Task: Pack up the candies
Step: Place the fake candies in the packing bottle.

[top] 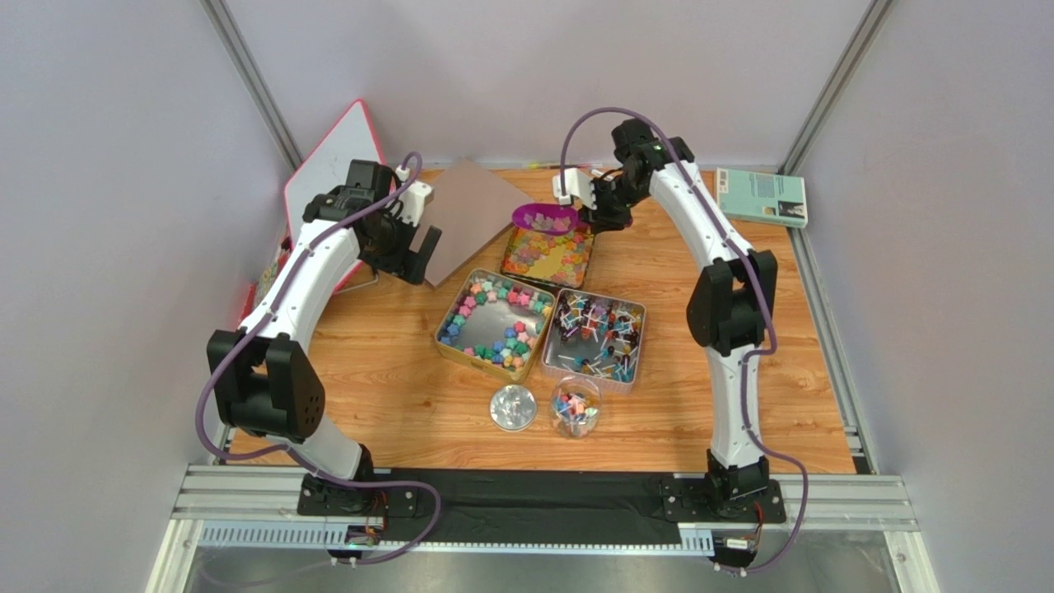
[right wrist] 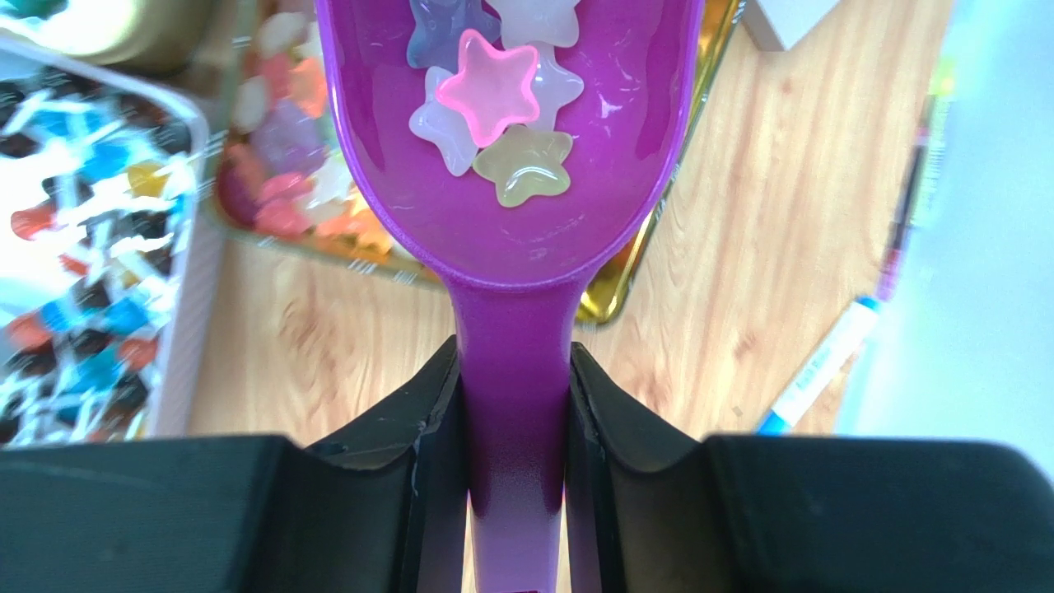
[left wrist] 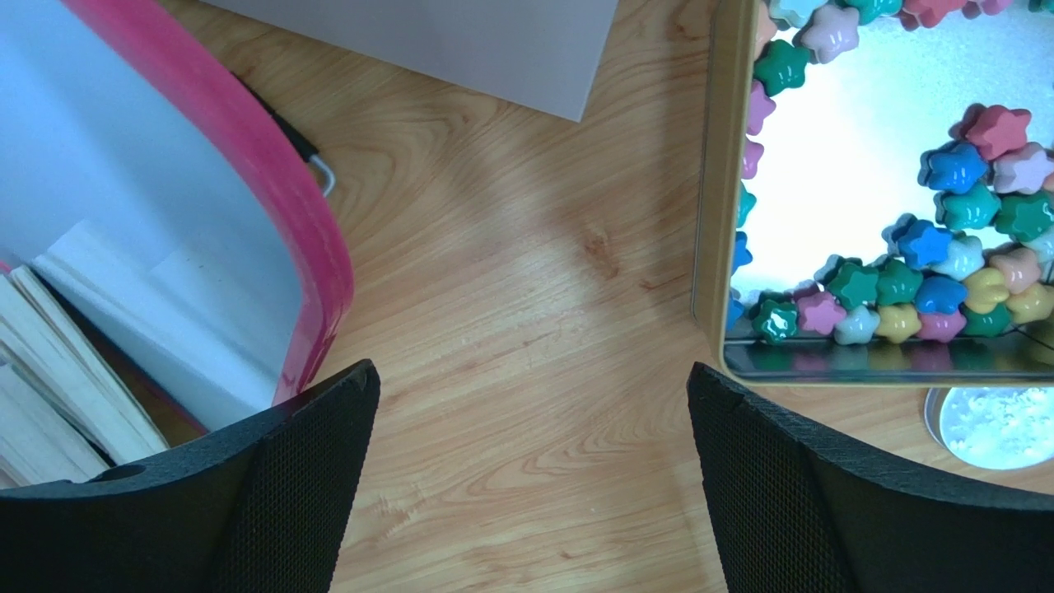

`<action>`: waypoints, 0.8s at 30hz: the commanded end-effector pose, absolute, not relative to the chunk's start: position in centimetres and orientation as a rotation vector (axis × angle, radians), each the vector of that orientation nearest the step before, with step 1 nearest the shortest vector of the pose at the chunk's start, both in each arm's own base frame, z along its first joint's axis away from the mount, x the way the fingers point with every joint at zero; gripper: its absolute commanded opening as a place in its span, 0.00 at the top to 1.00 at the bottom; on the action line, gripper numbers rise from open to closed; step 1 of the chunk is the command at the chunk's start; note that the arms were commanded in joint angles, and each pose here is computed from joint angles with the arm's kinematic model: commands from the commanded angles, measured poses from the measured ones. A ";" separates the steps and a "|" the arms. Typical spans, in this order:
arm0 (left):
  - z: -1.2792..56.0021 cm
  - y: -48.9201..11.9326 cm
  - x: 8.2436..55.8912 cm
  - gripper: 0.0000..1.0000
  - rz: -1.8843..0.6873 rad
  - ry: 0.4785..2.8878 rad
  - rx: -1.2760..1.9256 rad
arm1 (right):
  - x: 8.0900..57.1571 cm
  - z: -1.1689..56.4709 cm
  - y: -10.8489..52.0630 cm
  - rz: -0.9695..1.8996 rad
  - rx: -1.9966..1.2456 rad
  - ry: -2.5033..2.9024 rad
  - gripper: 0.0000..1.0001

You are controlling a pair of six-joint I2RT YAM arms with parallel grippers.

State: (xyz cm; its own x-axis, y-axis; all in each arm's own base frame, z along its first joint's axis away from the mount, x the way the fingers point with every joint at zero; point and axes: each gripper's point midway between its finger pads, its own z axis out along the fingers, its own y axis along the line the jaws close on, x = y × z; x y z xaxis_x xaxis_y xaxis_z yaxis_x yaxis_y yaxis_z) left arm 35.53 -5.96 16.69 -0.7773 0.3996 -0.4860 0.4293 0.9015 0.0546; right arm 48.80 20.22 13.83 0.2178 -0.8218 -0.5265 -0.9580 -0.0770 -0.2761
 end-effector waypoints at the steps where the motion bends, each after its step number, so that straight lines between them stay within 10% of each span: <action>1: 19.2 -5.0 37.7 0.00 0.023 2.477 0.497 | 44.3 21.0 19.0 0.251 -1.972 1.525 1.00; 14: 20.5 -10.9 32.2 0.02 -0.491 2.451 0.474 | 30.1 24.6 13.8 -0.071 -2.353 1.437 1.00; 24: 22.7 -9.1 30.8 0.05 -0.353 2.377 0.508 | 22.7 21.0 10.9 -0.301 -2.561 1.414 1.00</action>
State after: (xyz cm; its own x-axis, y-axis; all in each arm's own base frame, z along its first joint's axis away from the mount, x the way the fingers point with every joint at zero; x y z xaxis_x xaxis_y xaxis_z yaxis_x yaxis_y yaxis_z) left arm 32.01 -9.58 21.27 -0.7370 0.2533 -0.6267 0.4329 0.8889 -0.1498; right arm 24.92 14.62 20.84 0.5578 -0.8277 -0.0605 -0.7987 -0.5156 -0.3103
